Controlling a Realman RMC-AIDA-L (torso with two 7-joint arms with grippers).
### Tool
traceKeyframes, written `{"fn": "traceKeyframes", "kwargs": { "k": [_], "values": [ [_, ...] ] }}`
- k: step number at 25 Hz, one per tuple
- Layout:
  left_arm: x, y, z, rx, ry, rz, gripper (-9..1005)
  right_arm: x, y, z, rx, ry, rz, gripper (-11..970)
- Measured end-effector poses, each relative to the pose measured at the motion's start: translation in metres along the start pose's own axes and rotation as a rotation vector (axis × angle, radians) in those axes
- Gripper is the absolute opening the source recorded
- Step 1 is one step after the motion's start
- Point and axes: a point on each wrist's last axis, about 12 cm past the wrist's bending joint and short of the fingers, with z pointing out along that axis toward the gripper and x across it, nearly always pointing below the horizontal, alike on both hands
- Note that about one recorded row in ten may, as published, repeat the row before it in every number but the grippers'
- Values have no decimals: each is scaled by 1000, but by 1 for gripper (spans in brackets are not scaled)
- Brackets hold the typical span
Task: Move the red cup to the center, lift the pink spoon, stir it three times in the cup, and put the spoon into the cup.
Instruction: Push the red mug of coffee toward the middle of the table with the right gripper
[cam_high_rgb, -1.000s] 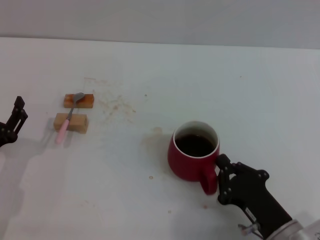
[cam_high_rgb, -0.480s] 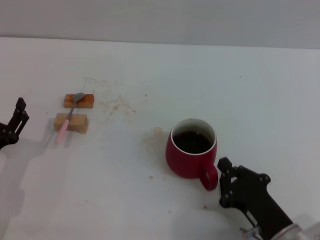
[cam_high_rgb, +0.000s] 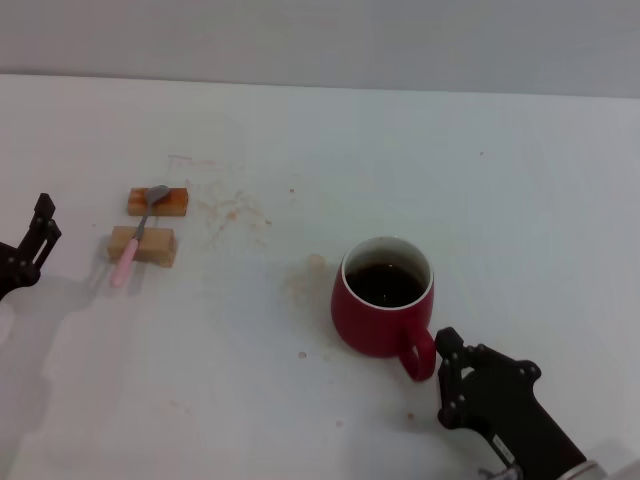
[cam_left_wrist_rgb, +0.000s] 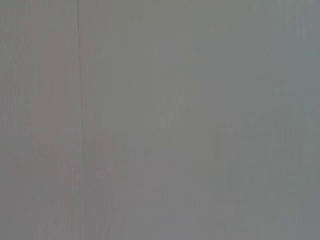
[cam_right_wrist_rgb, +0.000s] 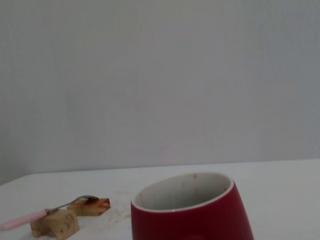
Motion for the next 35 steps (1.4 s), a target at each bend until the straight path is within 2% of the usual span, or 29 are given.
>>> {"fn": "traceKeyframes", "kwargs": {
  "k": [24,28,35],
  "values": [
    [-1,1,-2,-4,-6,-1,811,-18,-16,45,-47,-21,-98,-1],
    [-1,0,0,-1,-10,-1,810,-17,-16,41,-37,-23,-89,-1],
    [-1,-1,1,1,-8,-2,810,-7,-9,19,-10,-7,-40,0]
  ]
}}
